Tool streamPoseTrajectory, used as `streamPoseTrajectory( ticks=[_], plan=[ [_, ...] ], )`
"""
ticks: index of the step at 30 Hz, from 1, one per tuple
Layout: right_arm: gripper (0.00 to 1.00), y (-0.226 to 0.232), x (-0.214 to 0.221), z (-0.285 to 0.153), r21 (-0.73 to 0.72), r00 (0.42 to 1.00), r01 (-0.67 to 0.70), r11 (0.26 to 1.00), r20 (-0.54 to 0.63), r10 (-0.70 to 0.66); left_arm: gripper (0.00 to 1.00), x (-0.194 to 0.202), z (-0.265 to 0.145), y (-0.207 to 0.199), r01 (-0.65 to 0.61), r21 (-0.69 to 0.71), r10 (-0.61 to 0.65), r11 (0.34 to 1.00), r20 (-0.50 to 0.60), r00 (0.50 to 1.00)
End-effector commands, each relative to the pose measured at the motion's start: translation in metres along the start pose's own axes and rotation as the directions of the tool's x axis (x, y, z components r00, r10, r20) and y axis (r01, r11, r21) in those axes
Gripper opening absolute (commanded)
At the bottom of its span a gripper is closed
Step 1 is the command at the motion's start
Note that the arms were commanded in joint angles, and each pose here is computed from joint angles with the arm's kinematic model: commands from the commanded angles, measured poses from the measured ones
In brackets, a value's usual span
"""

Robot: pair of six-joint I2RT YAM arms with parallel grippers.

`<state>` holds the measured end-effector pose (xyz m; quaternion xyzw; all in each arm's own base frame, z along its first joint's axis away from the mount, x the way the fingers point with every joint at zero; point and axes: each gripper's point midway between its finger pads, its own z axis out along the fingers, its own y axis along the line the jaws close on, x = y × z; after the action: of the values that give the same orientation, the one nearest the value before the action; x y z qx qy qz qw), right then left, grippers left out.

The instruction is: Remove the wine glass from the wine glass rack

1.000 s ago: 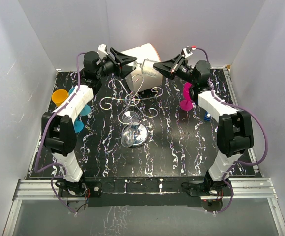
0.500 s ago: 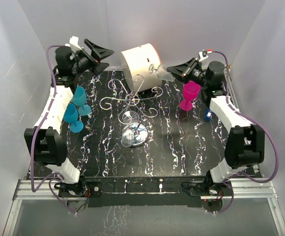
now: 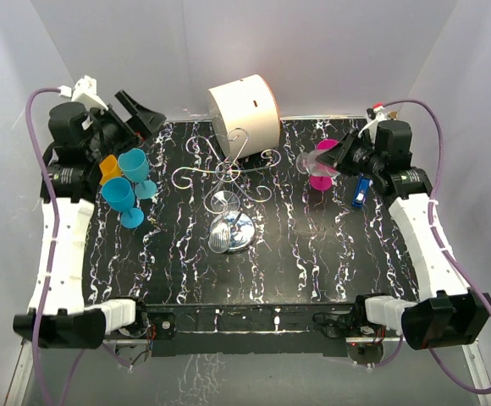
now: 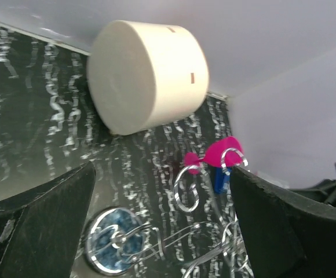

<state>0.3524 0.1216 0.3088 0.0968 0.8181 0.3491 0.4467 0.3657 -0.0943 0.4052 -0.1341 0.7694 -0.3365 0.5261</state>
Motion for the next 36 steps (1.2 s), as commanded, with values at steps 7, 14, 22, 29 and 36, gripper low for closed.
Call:
streamPoseTrajectory(
  ticks=[7, 14, 22, 29, 36],
  plan=[
    [0.0, -0.088, 0.041, -0.029, 0.422, 0.958, 0.222, 0.879, -0.262, -0.116, 0.99, 0.05, -0.072, 0.049, -0.137, -0.226, 0.124, 0.964, -0.072, 0.99],
    [0.0, -0.117, 0.051, 0.007, 0.487, 0.935, 0.235, 0.841, -0.349, -0.06, 0.99, 0.067, -0.1, 0.051, -0.133, -0.238, 0.119, 0.962, -0.071, 0.99],
    [0.0, -0.137, 0.065, 0.044, 0.564, 0.908, 0.339, 0.753, -0.405, -0.105, 0.99, 0.073, -0.107, 0.06, -0.15, -0.267, 0.136, 0.952, -0.072, 0.988],
    [0.01, -0.145, 0.067, 0.06, 0.578, 0.907, 0.353, 0.736, -0.404, -0.118, 0.99, 0.067, -0.112, 0.063, -0.179, -0.302, 0.166, 0.936, -0.068, 0.984],
    [0.04, -0.151, 0.07, 0.066, 0.579, 0.905, 0.361, 0.731, -0.406, -0.125, 0.99, 0.065, -0.11, 0.056, -0.17, -0.274, 0.158, 0.947, -0.064, 0.985]
  ],
)
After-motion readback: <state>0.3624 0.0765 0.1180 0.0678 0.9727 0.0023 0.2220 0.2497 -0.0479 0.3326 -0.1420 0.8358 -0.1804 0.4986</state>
